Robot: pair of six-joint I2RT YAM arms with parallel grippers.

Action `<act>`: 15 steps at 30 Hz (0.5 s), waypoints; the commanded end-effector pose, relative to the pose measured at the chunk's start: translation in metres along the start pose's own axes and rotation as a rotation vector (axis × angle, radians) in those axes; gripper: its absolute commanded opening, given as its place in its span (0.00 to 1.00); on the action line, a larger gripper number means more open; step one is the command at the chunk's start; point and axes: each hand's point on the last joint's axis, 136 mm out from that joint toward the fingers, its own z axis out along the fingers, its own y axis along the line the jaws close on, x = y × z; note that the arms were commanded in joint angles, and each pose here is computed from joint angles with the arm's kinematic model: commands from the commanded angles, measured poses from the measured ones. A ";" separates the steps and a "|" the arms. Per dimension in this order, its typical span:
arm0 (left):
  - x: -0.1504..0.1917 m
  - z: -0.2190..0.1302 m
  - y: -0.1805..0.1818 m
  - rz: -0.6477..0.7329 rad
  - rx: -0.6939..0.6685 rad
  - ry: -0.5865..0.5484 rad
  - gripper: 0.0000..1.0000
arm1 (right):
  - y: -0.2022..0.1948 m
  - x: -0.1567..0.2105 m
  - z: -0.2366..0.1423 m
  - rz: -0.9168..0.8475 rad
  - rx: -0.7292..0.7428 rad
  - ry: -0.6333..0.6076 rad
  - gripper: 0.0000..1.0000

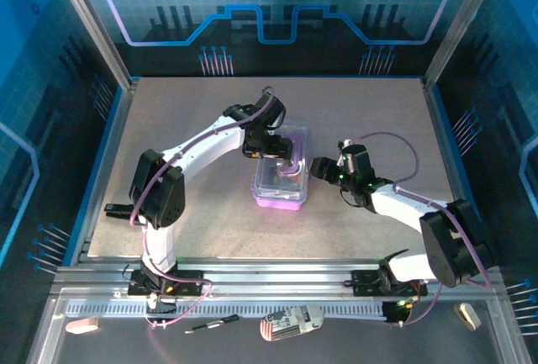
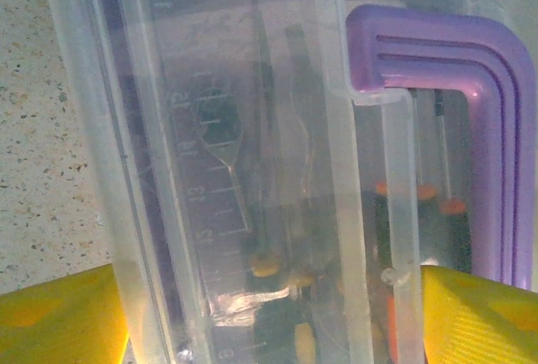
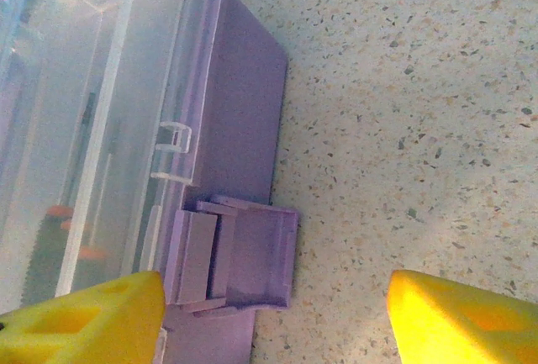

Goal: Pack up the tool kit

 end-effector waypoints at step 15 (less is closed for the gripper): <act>0.035 0.051 0.025 -0.003 -0.027 0.148 0.83 | -0.004 -0.002 -0.001 -0.014 0.012 0.004 0.72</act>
